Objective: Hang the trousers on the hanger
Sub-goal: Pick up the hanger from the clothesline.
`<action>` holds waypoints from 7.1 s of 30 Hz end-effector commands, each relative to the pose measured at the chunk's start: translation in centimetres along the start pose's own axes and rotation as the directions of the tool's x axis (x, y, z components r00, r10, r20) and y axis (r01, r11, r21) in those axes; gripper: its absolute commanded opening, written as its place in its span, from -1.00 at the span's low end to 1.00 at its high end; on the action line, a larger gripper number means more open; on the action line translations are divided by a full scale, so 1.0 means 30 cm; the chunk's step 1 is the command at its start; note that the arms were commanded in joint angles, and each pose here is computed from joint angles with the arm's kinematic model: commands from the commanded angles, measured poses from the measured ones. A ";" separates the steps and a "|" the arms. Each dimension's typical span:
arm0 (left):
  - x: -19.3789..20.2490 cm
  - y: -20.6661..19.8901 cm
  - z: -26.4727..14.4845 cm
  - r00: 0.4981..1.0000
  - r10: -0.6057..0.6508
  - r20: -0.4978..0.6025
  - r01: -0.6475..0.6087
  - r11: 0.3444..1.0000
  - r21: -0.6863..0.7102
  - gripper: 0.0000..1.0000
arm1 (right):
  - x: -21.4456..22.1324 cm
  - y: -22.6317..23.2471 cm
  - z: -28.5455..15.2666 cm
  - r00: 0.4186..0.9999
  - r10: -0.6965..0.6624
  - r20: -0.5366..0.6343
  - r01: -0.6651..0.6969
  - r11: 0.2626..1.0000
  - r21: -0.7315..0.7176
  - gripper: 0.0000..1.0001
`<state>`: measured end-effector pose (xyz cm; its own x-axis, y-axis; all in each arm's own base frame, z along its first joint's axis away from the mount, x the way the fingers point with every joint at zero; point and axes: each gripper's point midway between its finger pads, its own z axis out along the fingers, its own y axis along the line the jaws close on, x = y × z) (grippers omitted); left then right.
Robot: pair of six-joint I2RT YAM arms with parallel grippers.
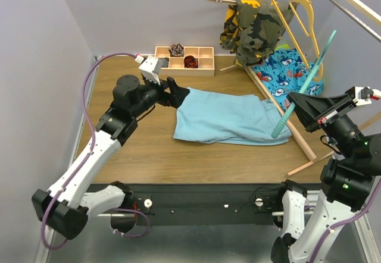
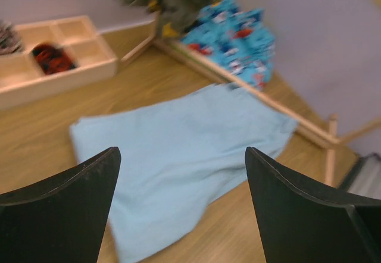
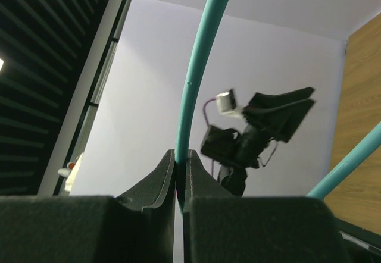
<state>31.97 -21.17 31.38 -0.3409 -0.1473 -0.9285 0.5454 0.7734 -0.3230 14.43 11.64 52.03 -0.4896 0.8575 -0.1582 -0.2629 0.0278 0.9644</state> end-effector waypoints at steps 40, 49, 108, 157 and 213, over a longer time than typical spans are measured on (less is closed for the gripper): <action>-0.158 -1.187 -0.002 0.994 0.092 0.059 -0.109 0.834 0.541 0.85 | -0.056 -0.055 0.018 0.997 -0.061 0.053 0.058 0.997 0.050 -0.99; -0.147 -1.189 0.033 0.995 0.093 0.031 -0.096 0.858 0.504 -0.51 | -0.051 -0.067 0.017 0.998 -0.053 0.039 0.050 0.996 0.069 -0.89; -0.378 -0.850 -0.150 0.958 0.167 0.232 -0.268 0.804 0.530 -1.00 | -0.350 -0.517 0.008 0.800 -0.598 0.050 0.516 0.728 0.452 0.80; -0.436 -0.652 -0.127 0.986 0.161 0.034 -0.155 0.845 0.512 -1.00 | -0.515 -0.624 0.367 0.683 -0.729 -0.041 0.683 0.617 0.391 0.49; -0.521 -0.437 -0.054 0.969 0.232 0.083 -0.246 0.900 0.360 -1.00 | -0.609 -0.680 0.567 0.624 -0.780 -0.048 0.713 0.543 0.443 -0.99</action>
<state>27.31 -30.08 50.17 -0.2092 -0.0343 -0.9773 0.8948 0.3964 -0.2055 41.91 6.36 38.55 -0.1874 0.4990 -0.8461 -0.2258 0.8164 0.5315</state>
